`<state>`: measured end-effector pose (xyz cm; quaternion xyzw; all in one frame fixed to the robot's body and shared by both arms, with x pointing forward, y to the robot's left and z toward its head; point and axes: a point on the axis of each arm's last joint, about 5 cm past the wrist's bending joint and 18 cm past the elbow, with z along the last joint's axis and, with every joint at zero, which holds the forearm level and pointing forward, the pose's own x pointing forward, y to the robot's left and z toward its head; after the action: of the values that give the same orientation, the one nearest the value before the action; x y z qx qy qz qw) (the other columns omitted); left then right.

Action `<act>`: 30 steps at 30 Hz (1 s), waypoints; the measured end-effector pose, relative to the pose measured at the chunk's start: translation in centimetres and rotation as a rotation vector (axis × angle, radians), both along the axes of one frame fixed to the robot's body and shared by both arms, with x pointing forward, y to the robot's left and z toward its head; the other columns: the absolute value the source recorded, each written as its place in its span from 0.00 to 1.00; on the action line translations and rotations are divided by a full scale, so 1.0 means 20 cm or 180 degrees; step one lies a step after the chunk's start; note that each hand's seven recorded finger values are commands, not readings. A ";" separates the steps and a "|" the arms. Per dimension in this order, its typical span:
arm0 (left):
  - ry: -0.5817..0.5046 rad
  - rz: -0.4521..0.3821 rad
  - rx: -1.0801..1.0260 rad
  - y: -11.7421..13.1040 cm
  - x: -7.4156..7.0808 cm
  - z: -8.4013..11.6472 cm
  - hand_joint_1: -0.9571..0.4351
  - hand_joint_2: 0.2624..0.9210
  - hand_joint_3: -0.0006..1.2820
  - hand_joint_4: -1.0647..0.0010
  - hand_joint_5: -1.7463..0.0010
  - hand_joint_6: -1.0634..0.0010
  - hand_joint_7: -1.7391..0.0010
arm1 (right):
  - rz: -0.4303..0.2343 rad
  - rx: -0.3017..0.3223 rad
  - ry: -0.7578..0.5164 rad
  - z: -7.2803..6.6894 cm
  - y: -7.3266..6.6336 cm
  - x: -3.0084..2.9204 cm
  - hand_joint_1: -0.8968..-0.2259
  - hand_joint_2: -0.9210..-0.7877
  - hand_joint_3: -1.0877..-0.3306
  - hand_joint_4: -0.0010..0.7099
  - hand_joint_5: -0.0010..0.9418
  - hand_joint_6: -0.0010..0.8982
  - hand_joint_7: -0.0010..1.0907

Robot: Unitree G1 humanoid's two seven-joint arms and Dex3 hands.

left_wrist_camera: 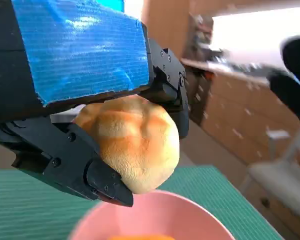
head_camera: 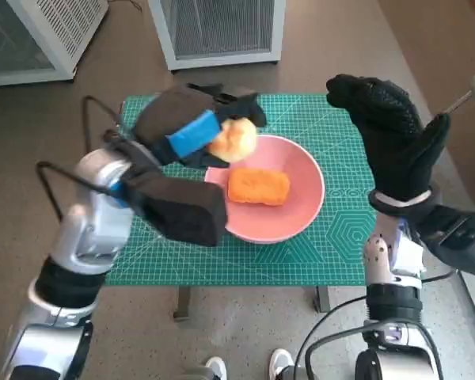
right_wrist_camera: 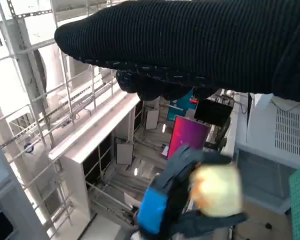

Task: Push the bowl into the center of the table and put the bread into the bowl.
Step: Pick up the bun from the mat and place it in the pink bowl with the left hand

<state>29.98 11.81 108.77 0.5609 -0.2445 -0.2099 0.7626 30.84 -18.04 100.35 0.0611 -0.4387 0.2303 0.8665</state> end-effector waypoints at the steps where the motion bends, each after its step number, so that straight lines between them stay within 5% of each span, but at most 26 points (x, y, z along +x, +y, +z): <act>1: 0.0030 -0.0032 0.0014 -0.02 0.01 0.00 0.69 1.00 0.05 0.33 0.32 0.43 0.34 | -0.0005 -0.0002 -0.0005 0.00 0.00 -0.001 0.52 0.00 0.82 0.47 0.01 0.08 0.47; 9: 0.0223 -0.0239 0.0158 -0.13 0.09 -0.06 0.69 1.00 0.06 0.33 0.33 0.44 0.32 | -0.0052 -0.0028 -0.0043 0.00 -0.02 -0.007 0.53 0.00 0.81 0.46 0.00 0.06 0.45; 13: 0.0358 -0.0242 0.0189 -0.17 0.13 -0.11 0.69 1.00 0.14 0.42 0.26 0.59 0.25 | -0.0090 -0.0042 -0.0060 0.00 -0.03 -0.014 0.54 0.00 0.79 0.44 0.00 0.05 0.45; 15: 0.0443 -0.0202 0.0223 -0.18 0.14 -0.15 0.67 0.91 0.15 0.54 0.51 0.69 0.49 | -0.0107 -0.0047 -0.0063 -0.01 -0.03 -0.017 0.54 0.00 0.78 0.43 0.00 0.05 0.45; 18: 0.0582 -0.0129 0.0253 -0.19 0.16 -0.19 0.65 0.87 0.12 0.65 0.80 0.78 0.69 | -0.0127 -0.0058 -0.0057 -0.01 -0.04 -0.022 0.53 0.00 0.78 0.43 0.00 0.05 0.44; 20: 0.0680 -0.0078 0.0247 -0.19 0.16 -0.20 0.63 0.85 0.11 0.71 0.89 0.82 0.75 | -0.0137 -0.0065 -0.0057 -0.01 -0.05 -0.023 0.53 0.00 0.78 0.43 0.00 0.05 0.44; 30: 0.0913 0.0004 0.0092 -0.18 0.16 -0.24 0.53 0.85 0.08 0.85 1.00 0.86 0.82 | -0.0177 -0.0087 -0.0086 -0.01 -0.06 -0.025 0.54 0.00 0.78 0.43 0.00 0.05 0.44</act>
<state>33.14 8.11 103.89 0.5363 -0.1295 -0.2909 0.7817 30.34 -19.19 100.13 0.0340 -0.4487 0.2129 0.8673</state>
